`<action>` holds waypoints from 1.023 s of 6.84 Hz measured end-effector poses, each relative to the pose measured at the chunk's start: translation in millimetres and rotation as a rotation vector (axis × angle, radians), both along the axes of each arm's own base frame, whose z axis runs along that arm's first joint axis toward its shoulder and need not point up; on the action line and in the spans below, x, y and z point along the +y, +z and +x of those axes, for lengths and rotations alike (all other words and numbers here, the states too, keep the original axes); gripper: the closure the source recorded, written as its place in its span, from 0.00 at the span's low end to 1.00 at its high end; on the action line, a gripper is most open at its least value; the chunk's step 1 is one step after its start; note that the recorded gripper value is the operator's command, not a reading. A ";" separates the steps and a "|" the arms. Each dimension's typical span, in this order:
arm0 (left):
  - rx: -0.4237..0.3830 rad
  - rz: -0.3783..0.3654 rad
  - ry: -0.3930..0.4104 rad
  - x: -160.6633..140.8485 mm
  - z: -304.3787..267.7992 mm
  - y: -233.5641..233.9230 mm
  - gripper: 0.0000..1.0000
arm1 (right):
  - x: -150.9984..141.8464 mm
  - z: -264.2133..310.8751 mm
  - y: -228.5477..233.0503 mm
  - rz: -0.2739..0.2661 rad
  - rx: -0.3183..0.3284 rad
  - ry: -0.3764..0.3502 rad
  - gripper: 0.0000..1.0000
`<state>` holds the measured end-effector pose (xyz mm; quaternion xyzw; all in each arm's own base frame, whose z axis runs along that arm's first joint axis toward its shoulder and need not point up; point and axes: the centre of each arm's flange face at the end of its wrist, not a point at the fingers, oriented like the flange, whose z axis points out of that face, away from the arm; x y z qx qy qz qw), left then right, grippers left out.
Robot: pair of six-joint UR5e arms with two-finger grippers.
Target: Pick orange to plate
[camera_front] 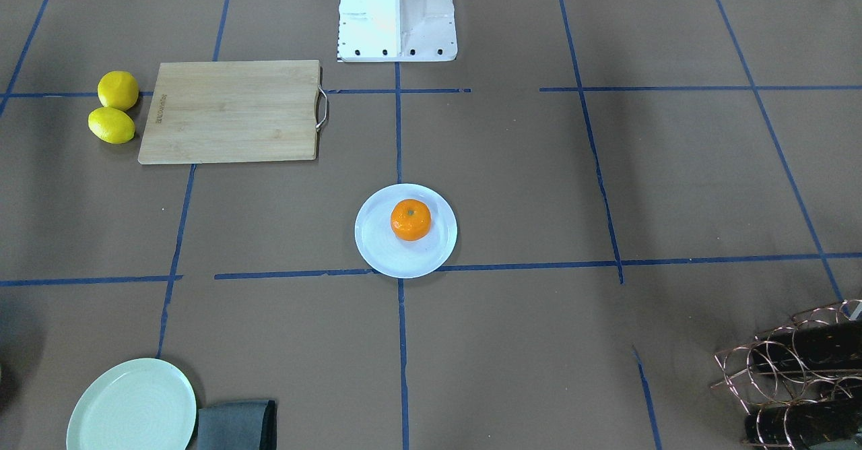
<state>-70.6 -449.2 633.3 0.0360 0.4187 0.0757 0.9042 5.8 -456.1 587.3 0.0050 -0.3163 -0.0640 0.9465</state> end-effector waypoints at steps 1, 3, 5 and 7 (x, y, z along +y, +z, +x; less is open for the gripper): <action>0.000 0.001 -0.001 0.4 -0.3 -0.6 0.00 | 12.2 5.5 11.2 0.013 -0.012 0.001 0.00; 0.001 0.003 -0.001 0.3 -0.4 -1.8 0.00 | 22.5 7.4 20.0 0.020 -0.033 0.000 0.00; 0.002 0.003 -0.002 0.2 -0.6 -2.2 0.00 | 24.1 6.9 22.6 0.016 -0.042 0.000 0.00; 0.001 0.000 -0.002 0.8 -0.5 -0.8 0.00 | 24.4 6.9 23.0 0.014 -0.045 0.002 0.00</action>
